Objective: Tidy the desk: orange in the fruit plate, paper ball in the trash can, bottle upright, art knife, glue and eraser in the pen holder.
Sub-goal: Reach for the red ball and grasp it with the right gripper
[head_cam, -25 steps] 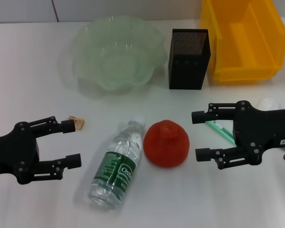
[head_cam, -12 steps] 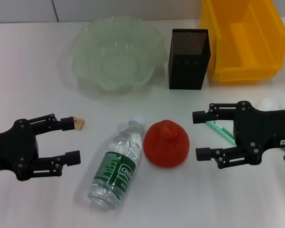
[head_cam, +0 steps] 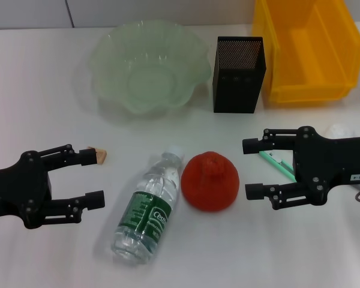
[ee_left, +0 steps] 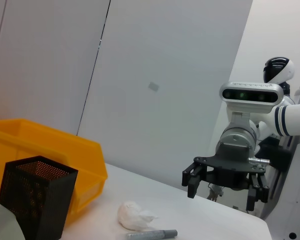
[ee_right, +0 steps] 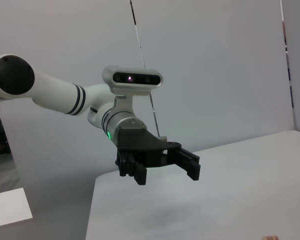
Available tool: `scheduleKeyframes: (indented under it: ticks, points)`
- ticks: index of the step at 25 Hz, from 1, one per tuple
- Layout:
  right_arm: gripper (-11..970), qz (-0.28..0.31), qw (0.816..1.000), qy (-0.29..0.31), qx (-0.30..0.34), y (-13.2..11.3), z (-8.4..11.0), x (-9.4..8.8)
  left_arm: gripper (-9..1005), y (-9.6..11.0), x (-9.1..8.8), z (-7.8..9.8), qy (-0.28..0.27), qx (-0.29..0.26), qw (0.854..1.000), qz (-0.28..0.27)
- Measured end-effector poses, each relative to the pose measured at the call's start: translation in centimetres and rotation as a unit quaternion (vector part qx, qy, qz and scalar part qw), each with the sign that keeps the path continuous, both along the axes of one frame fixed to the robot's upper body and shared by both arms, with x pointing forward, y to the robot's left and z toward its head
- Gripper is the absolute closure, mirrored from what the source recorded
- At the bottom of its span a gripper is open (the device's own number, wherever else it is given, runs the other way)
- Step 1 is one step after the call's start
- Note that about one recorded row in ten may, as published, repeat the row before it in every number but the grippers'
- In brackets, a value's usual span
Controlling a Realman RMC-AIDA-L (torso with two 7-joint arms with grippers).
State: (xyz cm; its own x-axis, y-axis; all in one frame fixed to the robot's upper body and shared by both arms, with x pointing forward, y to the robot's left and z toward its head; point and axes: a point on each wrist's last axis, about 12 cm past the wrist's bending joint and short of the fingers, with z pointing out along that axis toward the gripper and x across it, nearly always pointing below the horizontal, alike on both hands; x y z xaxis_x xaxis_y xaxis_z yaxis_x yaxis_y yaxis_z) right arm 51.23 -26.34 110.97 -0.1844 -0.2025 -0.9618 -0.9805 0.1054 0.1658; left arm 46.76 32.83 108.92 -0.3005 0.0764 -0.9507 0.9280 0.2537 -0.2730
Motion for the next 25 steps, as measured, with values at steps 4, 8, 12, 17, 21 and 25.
scheduleKeyframes:
  ticks: [4,8,12,17,21,25]
  points:
    - [166,-0.002,1.0,0.001,0.0,-0.07,-0.05,-0.05,155,-0.03,-0.01,-0.01,0.0,-0.001,1.0,0.0]
    - [166,-0.003,1.0,0.003,0.001,-0.12,-0.12,-0.14,155,-0.04,-0.03,0.01,0.0,-0.002,1.0,0.0]
    - [167,-0.004,1.0,0.004,0.001,-0.17,-0.17,-0.19,155,-0.04,-0.03,0.01,0.0,-0.003,1.0,0.001]
    - [166,-0.01,1.0,0.004,-0.001,-0.24,-0.26,-0.12,155,-0.03,-0.02,0.0,0.0,-0.002,1.0,0.001]
    - [165,-0.01,1.0,0.004,-0.001,-0.23,-0.27,-0.11,155,-0.03,-0.02,-0.01,0.0,-0.003,1.0,0.002]
    - [165,-0.01,1.0,0.003,-0.001,-0.19,-0.18,0.0,155,-0.02,-0.02,-0.01,0.0,-0.003,1.0,0.002]
